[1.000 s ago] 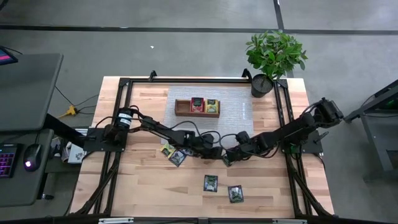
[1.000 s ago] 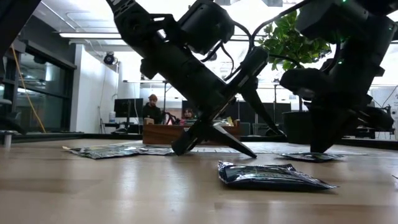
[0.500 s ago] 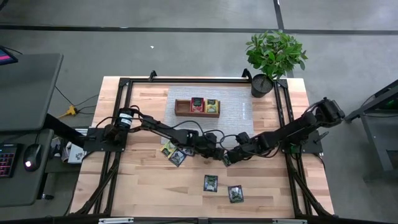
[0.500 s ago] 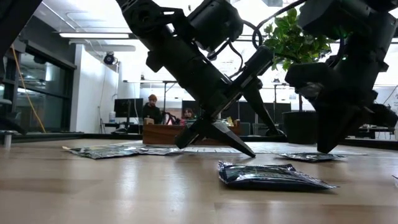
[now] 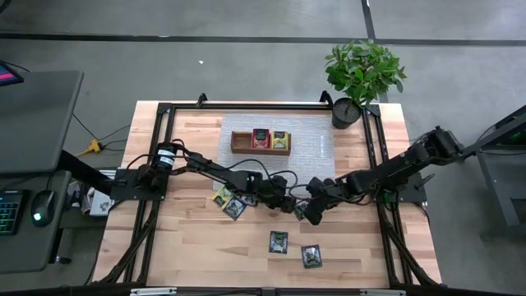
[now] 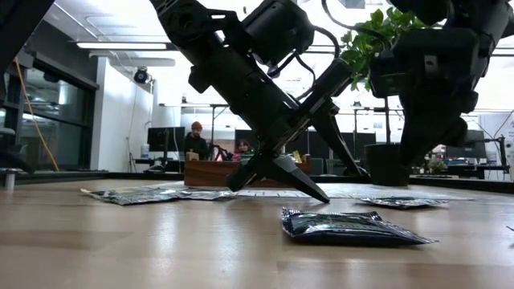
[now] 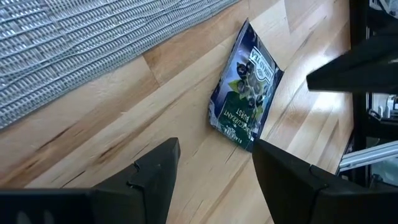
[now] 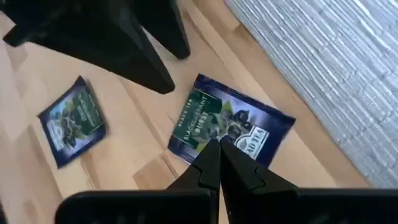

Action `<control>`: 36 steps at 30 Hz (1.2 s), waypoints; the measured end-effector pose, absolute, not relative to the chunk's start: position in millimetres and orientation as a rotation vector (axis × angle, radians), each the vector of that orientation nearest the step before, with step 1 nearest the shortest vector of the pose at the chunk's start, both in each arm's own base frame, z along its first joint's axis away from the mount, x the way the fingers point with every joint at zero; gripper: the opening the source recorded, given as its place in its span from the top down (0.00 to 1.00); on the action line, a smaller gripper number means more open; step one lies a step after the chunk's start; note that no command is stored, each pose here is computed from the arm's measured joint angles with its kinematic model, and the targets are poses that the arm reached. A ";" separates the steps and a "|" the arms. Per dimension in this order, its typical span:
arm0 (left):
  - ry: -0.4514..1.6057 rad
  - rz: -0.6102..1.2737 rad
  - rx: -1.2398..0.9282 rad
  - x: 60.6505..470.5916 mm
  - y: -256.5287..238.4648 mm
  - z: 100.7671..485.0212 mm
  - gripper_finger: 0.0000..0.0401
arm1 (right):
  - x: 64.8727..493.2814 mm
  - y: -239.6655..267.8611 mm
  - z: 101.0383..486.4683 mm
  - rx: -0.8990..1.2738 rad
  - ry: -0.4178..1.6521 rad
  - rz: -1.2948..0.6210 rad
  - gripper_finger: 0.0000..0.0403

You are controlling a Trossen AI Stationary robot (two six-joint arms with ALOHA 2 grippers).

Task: Pick & Place Tea
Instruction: Put the purple tea bag into the left section of the wooden organizer

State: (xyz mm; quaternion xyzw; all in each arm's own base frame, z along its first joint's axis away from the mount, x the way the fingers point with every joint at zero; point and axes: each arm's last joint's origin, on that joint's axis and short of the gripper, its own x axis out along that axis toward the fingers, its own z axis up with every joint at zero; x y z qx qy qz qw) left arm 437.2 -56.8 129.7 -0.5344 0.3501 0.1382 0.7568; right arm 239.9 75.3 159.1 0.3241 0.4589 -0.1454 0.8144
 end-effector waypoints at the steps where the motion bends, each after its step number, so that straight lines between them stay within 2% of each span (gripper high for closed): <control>1: 0.764 0.298 -1.158 437.3 -56.8 129.7 0.48 | 238.9 74.7 158.5 0.682 0.984 -0.324 1.00; 5: 0.766 0.291 -1.145 437.2 -56.8 129.7 0.48 | 234.2 71.6 155.4 0.670 1.023 -0.384 1.00; 19: 0.775 0.269 -1.122 437.1 -57.0 129.6 0.48 | 236.1 73.9 156.5 0.536 1.043 -0.240 1.00; 36: 0.776 0.262 -1.107 437.1 -57.0 129.7 0.48 | 230.7 73.6 144.5 0.544 1.037 -0.180 1.00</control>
